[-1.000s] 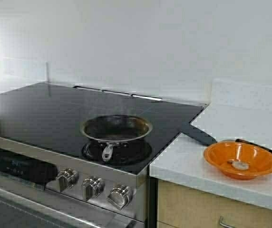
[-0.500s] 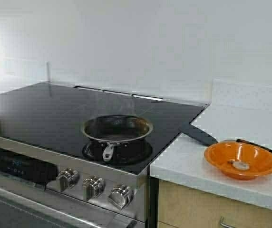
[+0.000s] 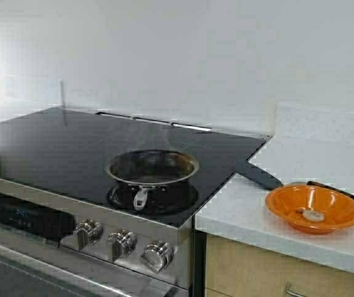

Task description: Add oil to the pan and cook the shrimp and serve it

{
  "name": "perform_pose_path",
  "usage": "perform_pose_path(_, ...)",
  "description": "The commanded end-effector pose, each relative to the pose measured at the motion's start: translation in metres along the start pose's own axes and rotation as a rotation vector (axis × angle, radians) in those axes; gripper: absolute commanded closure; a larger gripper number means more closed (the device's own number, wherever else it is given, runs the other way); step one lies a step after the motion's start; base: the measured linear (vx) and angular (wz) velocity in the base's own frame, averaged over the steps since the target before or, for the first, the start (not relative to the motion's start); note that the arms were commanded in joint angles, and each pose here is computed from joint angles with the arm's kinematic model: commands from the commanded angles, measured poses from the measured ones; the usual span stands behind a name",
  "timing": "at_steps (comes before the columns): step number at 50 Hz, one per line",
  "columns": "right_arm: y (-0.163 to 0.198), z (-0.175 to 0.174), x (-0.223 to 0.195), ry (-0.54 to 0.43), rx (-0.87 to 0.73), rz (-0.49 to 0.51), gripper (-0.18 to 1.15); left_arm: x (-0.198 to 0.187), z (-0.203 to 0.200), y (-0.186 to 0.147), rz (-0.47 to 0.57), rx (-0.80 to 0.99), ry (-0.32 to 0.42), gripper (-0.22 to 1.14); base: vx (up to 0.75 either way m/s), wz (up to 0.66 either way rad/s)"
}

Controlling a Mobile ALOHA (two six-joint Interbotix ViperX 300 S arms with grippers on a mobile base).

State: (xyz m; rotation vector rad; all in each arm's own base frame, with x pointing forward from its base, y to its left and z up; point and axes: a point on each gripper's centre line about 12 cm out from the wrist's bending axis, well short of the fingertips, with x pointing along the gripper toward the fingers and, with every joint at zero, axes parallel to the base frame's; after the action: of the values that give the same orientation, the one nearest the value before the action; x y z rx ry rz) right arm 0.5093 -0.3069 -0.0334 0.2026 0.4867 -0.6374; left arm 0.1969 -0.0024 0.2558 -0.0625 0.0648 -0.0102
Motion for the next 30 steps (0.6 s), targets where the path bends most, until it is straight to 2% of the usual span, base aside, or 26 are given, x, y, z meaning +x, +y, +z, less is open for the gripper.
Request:
perform_pose_path(1,-0.005,0.026,-0.005,-0.03,0.009,-0.001,0.2,0.002,0.003,0.0,0.001,0.0,-0.006,0.89,0.0,0.0)
perform_pose_path(30,-0.007,0.017,-0.025,0.047,0.007,0.003,0.2,0.001,-0.001,0.0,0.0,0.0,0.005,0.89,0.0,0.0)
